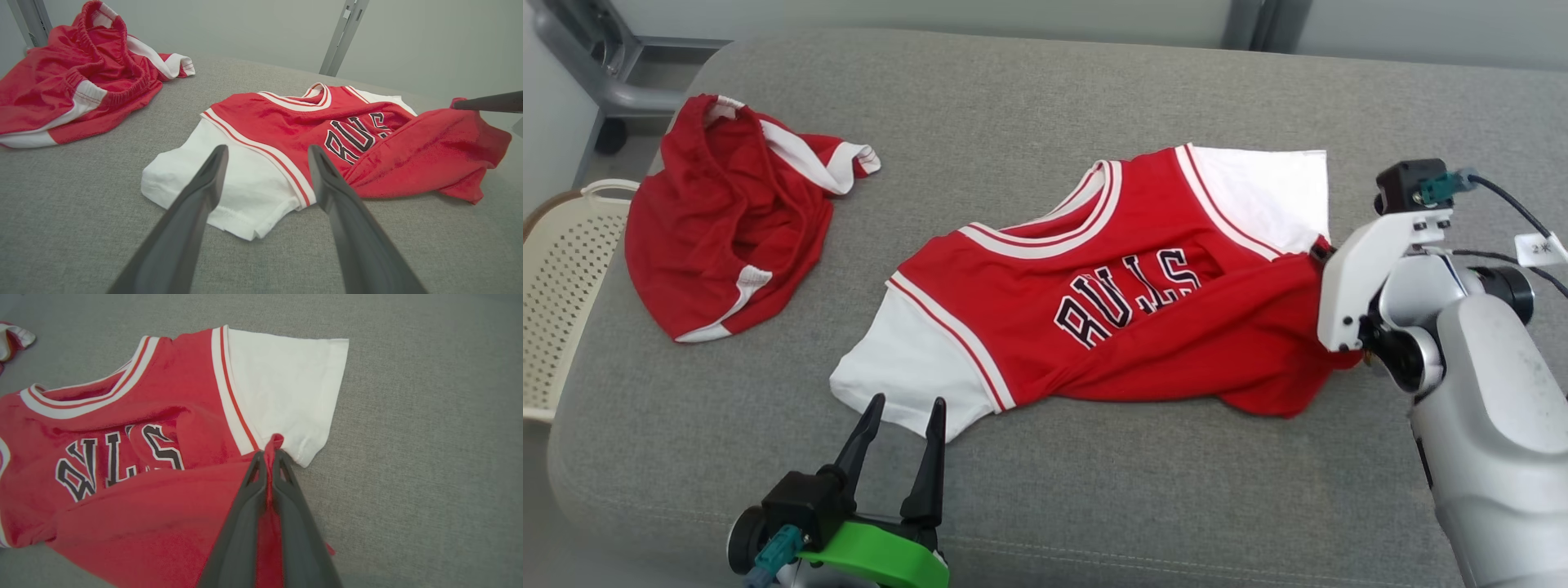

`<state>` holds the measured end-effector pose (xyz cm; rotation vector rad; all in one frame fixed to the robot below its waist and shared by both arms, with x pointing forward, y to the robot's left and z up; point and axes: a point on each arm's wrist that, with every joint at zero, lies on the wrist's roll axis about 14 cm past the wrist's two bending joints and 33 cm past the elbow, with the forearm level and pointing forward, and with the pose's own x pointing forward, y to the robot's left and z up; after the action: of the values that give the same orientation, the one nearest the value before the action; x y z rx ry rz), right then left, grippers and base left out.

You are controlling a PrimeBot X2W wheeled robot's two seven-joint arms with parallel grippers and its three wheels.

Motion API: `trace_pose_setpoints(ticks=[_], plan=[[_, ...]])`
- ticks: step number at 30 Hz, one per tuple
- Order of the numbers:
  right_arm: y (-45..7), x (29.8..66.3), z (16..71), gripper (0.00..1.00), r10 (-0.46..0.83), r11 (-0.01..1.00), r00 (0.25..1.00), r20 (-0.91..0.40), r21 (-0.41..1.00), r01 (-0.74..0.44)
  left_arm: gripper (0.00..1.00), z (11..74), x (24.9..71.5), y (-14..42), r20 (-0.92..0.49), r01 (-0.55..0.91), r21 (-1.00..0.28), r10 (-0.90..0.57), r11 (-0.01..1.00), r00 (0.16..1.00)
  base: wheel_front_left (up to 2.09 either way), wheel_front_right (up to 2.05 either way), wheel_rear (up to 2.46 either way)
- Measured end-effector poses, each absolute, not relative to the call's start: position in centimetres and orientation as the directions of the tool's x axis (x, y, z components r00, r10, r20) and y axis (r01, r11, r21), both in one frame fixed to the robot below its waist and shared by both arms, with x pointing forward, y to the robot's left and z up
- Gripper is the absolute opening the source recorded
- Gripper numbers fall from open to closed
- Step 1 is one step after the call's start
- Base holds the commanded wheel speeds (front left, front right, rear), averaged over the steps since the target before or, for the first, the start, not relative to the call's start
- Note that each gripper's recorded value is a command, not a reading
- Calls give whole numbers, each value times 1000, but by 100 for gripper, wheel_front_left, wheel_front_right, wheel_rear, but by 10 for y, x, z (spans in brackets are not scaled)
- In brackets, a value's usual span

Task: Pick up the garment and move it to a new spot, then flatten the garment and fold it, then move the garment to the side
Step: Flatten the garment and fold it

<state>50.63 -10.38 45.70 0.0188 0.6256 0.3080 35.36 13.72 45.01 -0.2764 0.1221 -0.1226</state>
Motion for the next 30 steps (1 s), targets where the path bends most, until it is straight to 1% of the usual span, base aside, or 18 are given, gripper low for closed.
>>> trace_pose_setpoints(ticks=[6,12,18,20,21,28,30], plan=[[-124,465,457,0,288,958,774,-564,161,-238,100,453,358,130,-94,133,-277,-164,952,982,0,0,0],[-131,420,449,0,286,957,758,-587,213,-196,100,455,361,122,-85,161,-281,-191,946,978,0,0,0],[-141,392,432,0,247,968,730,-638,203,-151,100,455,362,116,-83,182,-281,-212,942,974,0,0,0],[-149,390,430,0,218,974,740,-636,189,-125,100,456,361,115,-80,185,-281,-215,942,973,0,0,0],[-153,390,429,100,202,978,744,-637,171,-119,100,456,361,114,-80,187,-280,-217,942,973,0,0,0],[-165,382,419,100,154,986,749,-644,154,-70,100,458,355,120,-81,171,-274,-200,947,976,0,0,0],[-171,382,424,100,138,987,773,-620,154,-52,100,456,352,124,-89,160,-271,-190,949,978,0,0,0]])
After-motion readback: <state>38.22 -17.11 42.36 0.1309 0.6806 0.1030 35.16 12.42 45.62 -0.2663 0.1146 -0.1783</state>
